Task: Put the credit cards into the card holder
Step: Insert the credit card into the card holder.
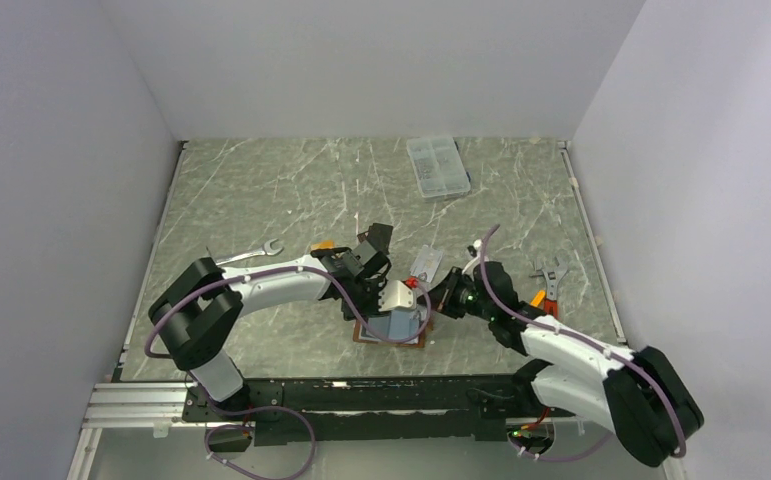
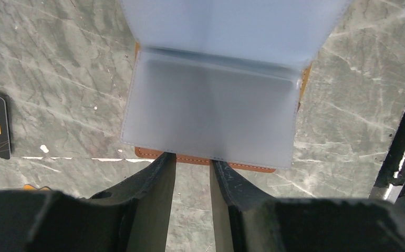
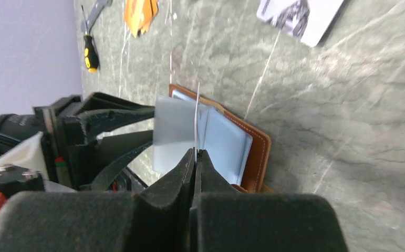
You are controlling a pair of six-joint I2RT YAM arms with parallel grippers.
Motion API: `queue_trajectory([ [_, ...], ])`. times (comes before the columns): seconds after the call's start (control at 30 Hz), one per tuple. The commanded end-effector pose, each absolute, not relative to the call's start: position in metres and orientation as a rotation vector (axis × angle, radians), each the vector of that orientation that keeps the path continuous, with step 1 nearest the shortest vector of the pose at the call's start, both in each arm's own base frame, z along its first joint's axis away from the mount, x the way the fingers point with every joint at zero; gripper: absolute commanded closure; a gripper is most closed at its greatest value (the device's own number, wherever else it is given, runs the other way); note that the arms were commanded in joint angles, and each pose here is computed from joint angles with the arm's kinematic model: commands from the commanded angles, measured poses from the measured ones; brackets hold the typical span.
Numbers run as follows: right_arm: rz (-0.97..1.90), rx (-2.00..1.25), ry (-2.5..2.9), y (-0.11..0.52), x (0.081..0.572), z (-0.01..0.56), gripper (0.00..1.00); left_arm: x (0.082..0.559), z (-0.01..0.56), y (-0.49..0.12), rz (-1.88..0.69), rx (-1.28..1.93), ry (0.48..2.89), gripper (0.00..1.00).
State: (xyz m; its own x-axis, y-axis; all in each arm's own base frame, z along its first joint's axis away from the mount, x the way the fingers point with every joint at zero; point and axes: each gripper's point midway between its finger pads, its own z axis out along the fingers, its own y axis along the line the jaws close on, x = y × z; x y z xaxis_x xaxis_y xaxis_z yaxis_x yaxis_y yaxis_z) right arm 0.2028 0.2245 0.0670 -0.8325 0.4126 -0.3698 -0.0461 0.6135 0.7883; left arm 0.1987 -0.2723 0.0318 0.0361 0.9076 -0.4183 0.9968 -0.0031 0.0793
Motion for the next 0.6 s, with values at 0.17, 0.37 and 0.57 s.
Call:
queue_trajectory([
  [0.17, 0.997, 0.239, 2.146, 0.198, 0.236, 0.127, 1.00, 0.197, 0.043, -0.267, -0.333, 1.983, 1.885, 0.65],
  [0.37, 1.124, 0.131, 2.221, 0.239, 0.227, 0.118, 1.00, 0.206, 0.056, -0.251, -0.299, 1.950, 1.907, 0.64],
  [0.57, 1.204, 0.077, 2.292, 0.268, 0.212, 0.093, 1.00, 0.204, 0.067, -0.246, -0.339, 1.936, 1.877, 0.63],
])
